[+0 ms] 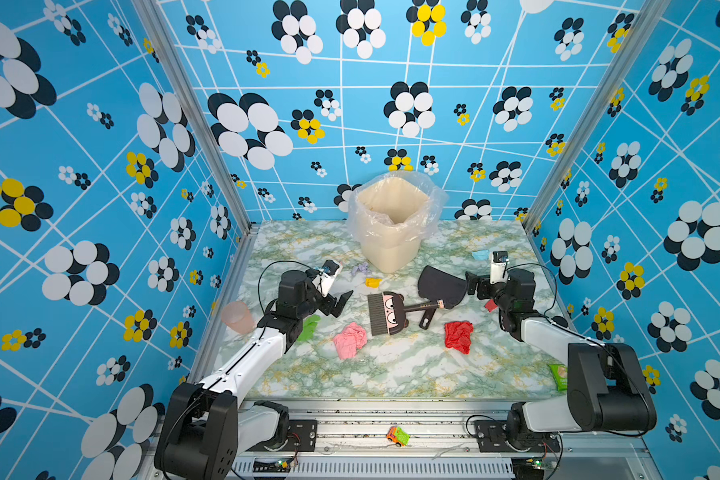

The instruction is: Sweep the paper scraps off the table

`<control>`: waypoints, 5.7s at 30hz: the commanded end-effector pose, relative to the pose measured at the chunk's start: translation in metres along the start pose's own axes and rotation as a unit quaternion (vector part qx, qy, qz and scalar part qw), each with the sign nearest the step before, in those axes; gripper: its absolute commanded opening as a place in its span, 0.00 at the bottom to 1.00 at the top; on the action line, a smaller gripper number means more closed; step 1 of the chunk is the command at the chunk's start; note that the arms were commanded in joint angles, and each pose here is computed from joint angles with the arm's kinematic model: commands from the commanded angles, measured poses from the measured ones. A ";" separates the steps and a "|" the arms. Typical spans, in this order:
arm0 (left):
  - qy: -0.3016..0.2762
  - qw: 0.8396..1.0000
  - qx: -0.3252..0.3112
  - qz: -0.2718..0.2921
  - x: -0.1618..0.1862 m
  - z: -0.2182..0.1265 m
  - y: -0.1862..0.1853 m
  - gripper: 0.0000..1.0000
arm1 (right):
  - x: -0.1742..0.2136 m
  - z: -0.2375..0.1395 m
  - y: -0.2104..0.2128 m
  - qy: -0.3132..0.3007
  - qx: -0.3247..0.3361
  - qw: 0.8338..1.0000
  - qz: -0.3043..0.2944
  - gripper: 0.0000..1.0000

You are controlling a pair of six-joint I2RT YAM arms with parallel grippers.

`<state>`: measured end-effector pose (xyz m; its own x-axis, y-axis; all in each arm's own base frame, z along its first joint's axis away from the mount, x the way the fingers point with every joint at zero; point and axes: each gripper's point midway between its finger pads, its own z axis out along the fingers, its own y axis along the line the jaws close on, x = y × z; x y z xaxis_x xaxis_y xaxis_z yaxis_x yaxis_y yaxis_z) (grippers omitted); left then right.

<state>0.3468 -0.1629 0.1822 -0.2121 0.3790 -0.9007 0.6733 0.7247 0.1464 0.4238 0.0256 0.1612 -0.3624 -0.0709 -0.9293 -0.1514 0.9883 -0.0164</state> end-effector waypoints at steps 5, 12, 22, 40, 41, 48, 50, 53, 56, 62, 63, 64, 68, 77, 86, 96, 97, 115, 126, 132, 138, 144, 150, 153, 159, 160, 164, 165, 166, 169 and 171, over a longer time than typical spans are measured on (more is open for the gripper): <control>0.065 0.989 0.107 0.084 0.001 0.020 -0.056 0.99 | -0.022 -0.023 0.029 0.074 -0.096 0.992 -0.027 0.99; 0.045 0.973 0.182 0.136 -0.014 0.048 -0.093 0.99 | -0.019 -0.033 0.054 0.128 -0.174 0.976 -0.020 0.99; 0.045 0.945 0.252 0.206 -0.018 0.106 -0.145 0.99 | -0.006 -0.044 0.069 0.133 -0.231 0.963 -0.029 0.99; 0.055 0.916 0.273 0.290 0.005 0.164 -0.179 0.96 | -0.004 -0.044 0.062 0.128 -0.233 0.964 -0.022 0.99; 0.056 0.915 0.272 0.291 0.007 0.166 -0.179 0.95 | -0.004 -0.044 0.062 0.128 -0.234 0.964 -0.022 0.99; 0.057 0.916 0.281 0.281 0.019 0.172 -0.183 0.90 | -0.005 -0.044 0.062 0.122 -0.234 0.964 -0.021 0.99; 0.054 0.917 0.280 0.278 0.020 0.172 -0.184 0.90 | -0.004 -0.044 0.062 0.123 -0.234 0.964 -0.020 0.99; 0.055 0.919 0.272 0.280 0.022 0.177 -0.182 0.86 | -0.004 -0.042 0.061 0.122 -0.231 0.965 -0.016 0.99; 0.056 0.919 0.271 0.282 0.024 0.181 -0.181 0.81 | -0.005 -0.041 0.060 0.121 -0.229 0.966 -0.016 0.99; 0.065 0.917 0.279 0.276 0.029 0.184 -0.181 0.73 | -0.008 -0.042 0.061 0.114 -0.230 0.967 -0.013 0.99; 0.067 0.917 0.280 0.276 0.030 0.185 -0.181 0.72 | -0.008 -0.042 0.061 0.112 -0.229 0.967 -0.013 0.99; 0.069 0.917 0.280 0.276 0.031 0.186 -0.180 0.70 | -0.009 -0.042 0.061 0.111 -0.230 0.967 -0.013 0.99; 0.079 0.916 0.283 0.272 0.031 0.188 -0.179 0.65 | -0.008 -0.042 0.061 0.112 -0.230 0.967 -0.013 0.99; 0.103 0.913 0.283 0.275 0.037 0.190 -0.173 0.55 | -0.009 -0.042 0.061 0.109 -0.229 0.967 -0.014 0.99; 0.121 0.914 0.286 0.263 0.042 0.188 -0.169 0.50 | -0.008 -0.041 0.061 0.110 -0.228 0.967 -0.014 0.99; 0.138 0.916 0.282 0.248 0.047 0.190 -0.164 0.44 | -0.007 -0.041 0.061 0.110 -0.229 0.967 -0.013 0.99; 0.141 0.916 0.282 0.247 0.047 0.191 -0.163 0.44 | -0.007 -0.041 0.061 0.111 -0.229 0.967 -0.014 0.99; 0.187 0.910 0.271 0.251 0.059 0.194 -0.163 0.40 | -0.006 -0.040 0.062 0.109 -0.231 0.967 -0.013 0.99; 0.206 0.905 0.266 0.259 0.060 0.195 -0.164 0.42 | -0.003 -0.039 0.062 0.110 -0.231 0.967 -0.014 0.99; 0.214 0.904 0.268 0.255 0.066 0.195 -0.165 0.41 | -0.003 -0.039 0.061 0.110 -0.230 0.967 -0.014 0.99; 0.213 0.906 0.270 0.249 0.068 0.196 -0.167 0.36 | -0.003 -0.039 0.062 0.109 -0.232 0.967 -0.013 0.99; 0.216 0.905 0.271 0.248 0.071 0.197 -0.168 0.30 | -0.003 -0.039 0.062 0.109 -0.232 0.966 -0.013 0.99; 0.217 0.906 0.267 0.248 0.070 0.198 -0.166 0.18 | -0.006 -0.039 0.062 0.106 -0.235 0.966 -0.013 0.99; 0.214 0.905 0.270 0.249 0.067 0.197 -0.166 0.12 | -0.008 -0.039 0.063 0.104 -0.237 0.966 -0.013 0.99; 0.204 0.902 0.287 0.251 0.054 0.191 -0.169 0.04 | -0.010 -0.039 0.066 0.104 -0.248 0.963 -0.012 0.99; 0.200 0.901 0.292 0.252 0.049 0.188 -0.170 0.03 | -0.011 -0.039 0.068 0.107 -0.254 0.961 -0.012 0.99; 0.184 0.898 0.316 0.245 0.026 0.177 -0.170 0.00 | -0.011 -0.040 0.075 0.133 -0.288 0.948 -0.009 0.96; 0.180 0.896 0.325 0.243 0.021 0.173 -0.170 0.00 | -0.011 -0.041 0.078 0.139 -0.299 0.944 -0.010 0.95; 0.176 0.895 0.333 0.240 0.015 0.169 -0.170 0.00 | -0.010 -0.044 0.081 0.146 -0.310 0.939 -0.011 0.95; 0.162 0.893 0.350 0.233 0.000 0.159 -0.169 0.00 | -0.013 -0.051 0.089 0.155 -0.343 0.926 -0.021 0.94; 0.151 0.890 0.362 0.230 -0.007 0.151 -0.170 0.00 | -0.015 -0.055 0.091 0.161 -0.357 0.920 -0.028 0.94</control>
<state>0.3528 -0.3772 0.0638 0.0717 0.8032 -0.5914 0.9952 -0.0184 0.0956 0.3810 0.1012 0.1903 -0.5579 -0.2358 -0.7957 -0.6505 0.7196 0.2429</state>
